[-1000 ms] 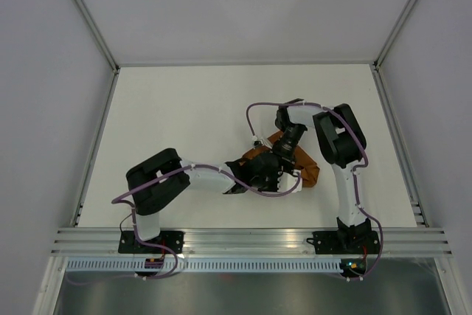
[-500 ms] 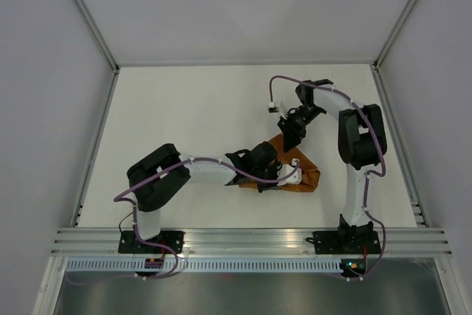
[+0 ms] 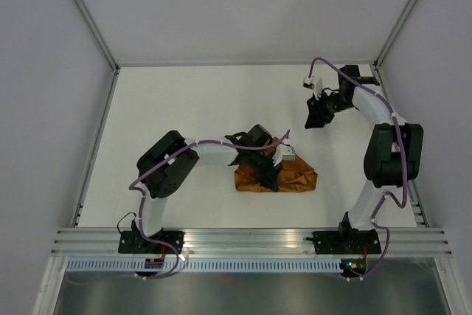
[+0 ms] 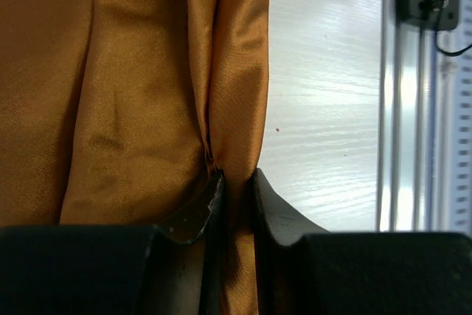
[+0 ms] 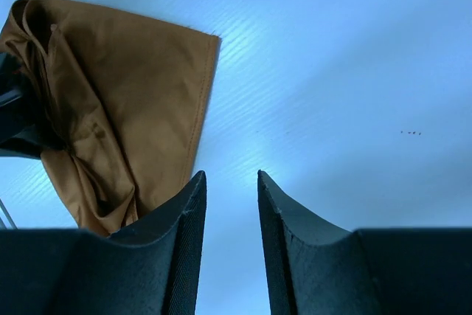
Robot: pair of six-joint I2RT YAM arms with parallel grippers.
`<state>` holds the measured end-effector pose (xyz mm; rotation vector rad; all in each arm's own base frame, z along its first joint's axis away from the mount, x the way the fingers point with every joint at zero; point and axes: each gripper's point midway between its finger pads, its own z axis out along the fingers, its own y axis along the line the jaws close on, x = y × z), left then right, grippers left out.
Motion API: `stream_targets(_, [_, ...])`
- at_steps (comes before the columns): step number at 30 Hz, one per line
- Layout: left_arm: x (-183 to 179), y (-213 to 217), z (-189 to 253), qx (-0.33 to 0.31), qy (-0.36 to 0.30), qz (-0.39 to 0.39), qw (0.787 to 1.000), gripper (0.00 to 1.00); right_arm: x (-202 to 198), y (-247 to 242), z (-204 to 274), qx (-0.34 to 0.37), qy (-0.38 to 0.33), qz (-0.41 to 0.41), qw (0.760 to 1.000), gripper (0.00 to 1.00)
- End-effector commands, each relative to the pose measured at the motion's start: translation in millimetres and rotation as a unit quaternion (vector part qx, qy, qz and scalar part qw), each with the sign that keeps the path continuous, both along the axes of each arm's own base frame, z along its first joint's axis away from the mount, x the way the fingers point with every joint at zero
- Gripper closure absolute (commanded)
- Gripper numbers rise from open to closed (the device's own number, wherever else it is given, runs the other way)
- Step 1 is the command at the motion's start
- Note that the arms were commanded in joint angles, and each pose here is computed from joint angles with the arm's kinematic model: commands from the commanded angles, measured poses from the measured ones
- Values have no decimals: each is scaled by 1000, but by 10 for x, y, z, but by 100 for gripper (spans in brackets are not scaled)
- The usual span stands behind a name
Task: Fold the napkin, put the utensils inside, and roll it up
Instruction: Roll the napkin with the utensil
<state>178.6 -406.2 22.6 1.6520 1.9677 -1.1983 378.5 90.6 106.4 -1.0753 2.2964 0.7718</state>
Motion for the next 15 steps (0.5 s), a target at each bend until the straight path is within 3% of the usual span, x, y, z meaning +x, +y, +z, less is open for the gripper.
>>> stream_targets(1, [-186, 66, 83, 9, 144, 9, 990, 98, -86, 105, 265, 12, -63, 12, 998, 60])
stream_targets(9, [-57, 65, 64, -4, 245, 24, 969, 98, -701, 128, 372, 9, -99, 78, 992, 61])
stream_targets(15, [36, 126, -72, 1, 291, 53, 955, 98, -1382, 337, 205, -16, -117, 198, 973, 60])
